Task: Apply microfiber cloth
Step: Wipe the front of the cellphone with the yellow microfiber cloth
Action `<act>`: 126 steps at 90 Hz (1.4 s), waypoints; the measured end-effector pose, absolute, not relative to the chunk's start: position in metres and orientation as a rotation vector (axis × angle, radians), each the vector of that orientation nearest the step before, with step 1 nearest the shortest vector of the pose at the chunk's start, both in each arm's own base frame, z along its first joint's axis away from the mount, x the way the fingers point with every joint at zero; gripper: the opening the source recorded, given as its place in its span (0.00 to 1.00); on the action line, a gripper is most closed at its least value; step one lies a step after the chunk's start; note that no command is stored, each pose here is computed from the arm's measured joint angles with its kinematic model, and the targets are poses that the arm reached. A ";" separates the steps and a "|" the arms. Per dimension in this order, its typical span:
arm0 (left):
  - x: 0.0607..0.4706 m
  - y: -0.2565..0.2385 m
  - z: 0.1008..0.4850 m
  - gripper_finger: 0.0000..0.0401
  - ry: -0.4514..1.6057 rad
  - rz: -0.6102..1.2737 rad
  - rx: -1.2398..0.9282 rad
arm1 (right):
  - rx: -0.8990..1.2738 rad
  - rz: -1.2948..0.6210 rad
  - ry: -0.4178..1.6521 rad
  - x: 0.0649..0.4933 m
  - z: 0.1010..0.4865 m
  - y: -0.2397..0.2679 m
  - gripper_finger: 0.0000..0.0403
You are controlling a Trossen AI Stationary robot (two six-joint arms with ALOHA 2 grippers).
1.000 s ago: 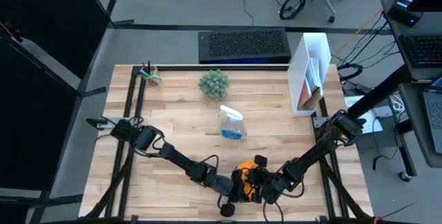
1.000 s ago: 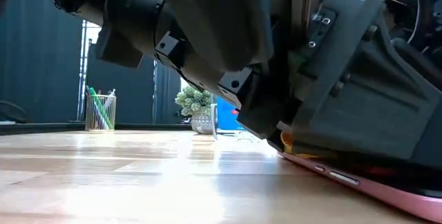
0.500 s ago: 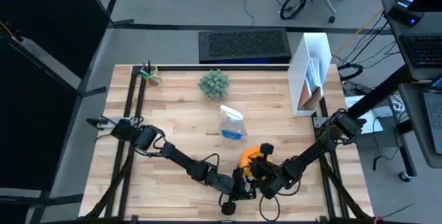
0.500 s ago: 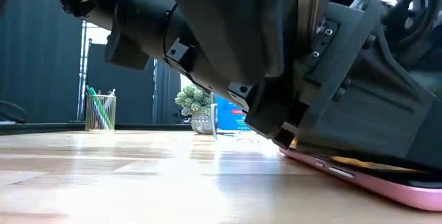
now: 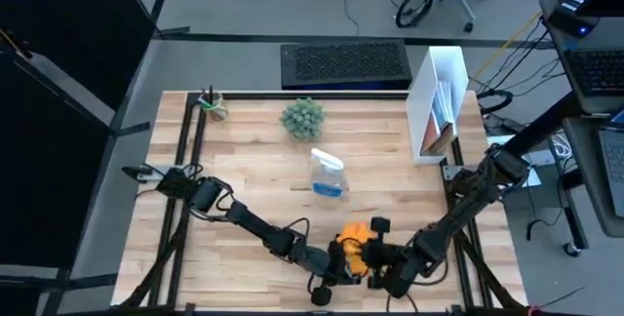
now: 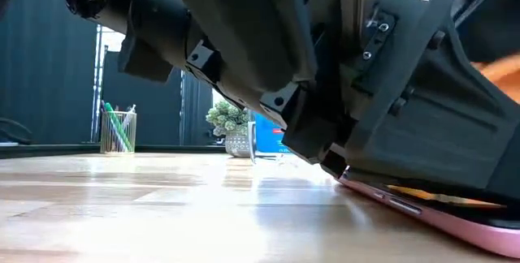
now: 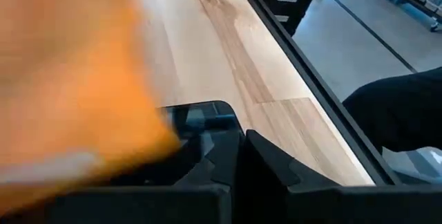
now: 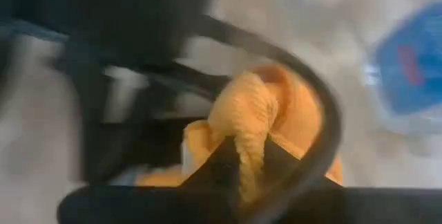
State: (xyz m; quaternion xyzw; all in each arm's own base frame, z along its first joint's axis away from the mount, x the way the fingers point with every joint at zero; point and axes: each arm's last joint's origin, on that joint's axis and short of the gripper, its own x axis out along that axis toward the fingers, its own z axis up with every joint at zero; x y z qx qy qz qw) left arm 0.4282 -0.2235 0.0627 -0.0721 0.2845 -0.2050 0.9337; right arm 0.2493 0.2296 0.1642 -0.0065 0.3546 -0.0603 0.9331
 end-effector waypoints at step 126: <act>0.426 -0.226 0.061 0.04 0.610 -0.446 -0.151 | -0.153 -0.599 0.794 0.277 0.077 0.181 0.01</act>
